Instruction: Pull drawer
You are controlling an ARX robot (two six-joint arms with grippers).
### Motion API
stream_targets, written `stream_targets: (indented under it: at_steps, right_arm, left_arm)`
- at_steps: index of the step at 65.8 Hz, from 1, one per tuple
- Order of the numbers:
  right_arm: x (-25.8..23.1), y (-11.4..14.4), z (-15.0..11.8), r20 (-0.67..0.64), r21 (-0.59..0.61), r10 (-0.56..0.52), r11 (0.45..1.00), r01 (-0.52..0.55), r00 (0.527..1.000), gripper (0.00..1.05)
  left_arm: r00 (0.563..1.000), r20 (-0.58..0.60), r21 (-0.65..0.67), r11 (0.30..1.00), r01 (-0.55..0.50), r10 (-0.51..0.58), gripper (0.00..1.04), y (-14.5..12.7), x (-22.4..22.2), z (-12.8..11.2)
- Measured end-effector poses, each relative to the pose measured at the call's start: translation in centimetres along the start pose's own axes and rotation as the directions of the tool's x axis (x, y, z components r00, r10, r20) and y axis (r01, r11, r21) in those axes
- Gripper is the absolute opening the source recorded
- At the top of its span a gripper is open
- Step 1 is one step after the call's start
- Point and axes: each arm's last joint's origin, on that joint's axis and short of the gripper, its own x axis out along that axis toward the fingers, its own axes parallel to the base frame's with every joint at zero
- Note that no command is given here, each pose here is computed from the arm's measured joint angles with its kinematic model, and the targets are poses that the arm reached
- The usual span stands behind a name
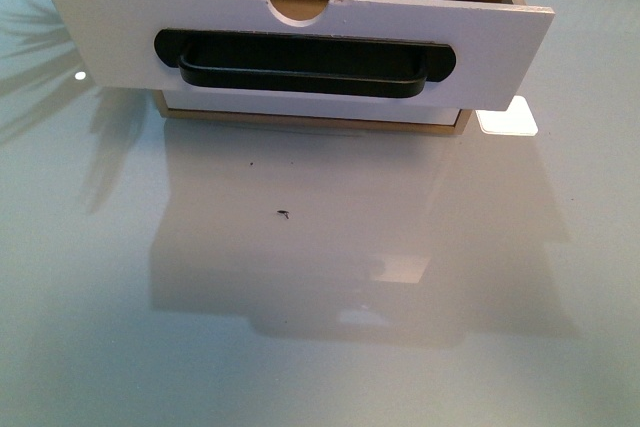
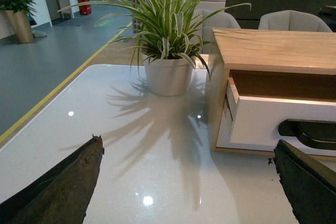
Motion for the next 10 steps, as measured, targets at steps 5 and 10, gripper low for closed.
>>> stream_targets:
  at_steps: [5,10]
  right_arm:
    - [0.0,0.0,0.0,0.0,0.0,0.0,1.0,0.0,1.0,0.96]
    - [0.0,0.0,0.0,0.0,0.0,0.0,1.0,0.0,1.0,0.96]
  left_arm:
    - [1.0,0.0,0.0,1.0,0.0,0.0,0.97,0.0,0.0,0.0]
    - [1.0,0.0,0.0,1.0,0.0,0.0,0.97,0.0,0.0,0.0]
